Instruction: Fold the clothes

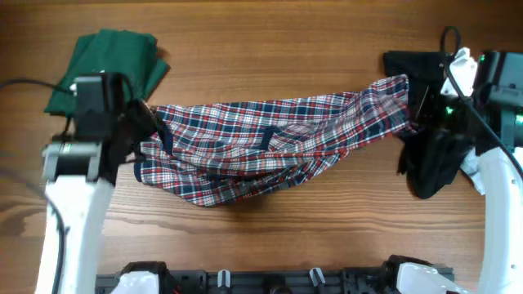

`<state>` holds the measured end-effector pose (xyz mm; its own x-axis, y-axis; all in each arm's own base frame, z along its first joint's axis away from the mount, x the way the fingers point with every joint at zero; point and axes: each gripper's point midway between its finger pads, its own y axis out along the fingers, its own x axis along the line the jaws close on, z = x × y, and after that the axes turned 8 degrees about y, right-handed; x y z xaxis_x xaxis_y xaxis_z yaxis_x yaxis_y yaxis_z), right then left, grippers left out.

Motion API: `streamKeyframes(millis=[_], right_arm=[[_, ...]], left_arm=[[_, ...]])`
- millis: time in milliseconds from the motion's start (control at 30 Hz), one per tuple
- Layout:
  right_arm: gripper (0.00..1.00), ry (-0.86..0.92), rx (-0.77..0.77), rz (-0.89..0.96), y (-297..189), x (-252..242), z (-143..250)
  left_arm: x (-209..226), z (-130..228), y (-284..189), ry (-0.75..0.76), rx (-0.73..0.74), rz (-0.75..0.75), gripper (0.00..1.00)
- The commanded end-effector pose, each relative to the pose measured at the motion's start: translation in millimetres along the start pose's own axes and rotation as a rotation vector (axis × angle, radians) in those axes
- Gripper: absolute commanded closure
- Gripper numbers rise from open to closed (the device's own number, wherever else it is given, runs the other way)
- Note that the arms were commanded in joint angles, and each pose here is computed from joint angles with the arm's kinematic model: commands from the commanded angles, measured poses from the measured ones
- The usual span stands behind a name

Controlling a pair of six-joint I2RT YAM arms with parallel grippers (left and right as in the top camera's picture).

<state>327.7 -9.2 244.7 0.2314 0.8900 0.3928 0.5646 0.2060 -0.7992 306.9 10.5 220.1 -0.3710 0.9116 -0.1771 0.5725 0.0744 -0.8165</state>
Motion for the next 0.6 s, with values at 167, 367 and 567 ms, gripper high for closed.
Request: streamKeyframes(millis=[167,367,567], right_arm=[[0.96,-0.141,-0.258,-0.086,-67,45,-65],[0.96,-0.130,-0.224,-0.079,-55,41,-65],[0.96,-0.125,-0.206,-0.074,-53,40,-61]], left_arm=[[15,33,-42,0.019,0.038,0.011,0.49],[-4,55,-24,0.077,0.200,0.097,0.53],[-28,93,27,0.174,0.398,0.153,0.52]])
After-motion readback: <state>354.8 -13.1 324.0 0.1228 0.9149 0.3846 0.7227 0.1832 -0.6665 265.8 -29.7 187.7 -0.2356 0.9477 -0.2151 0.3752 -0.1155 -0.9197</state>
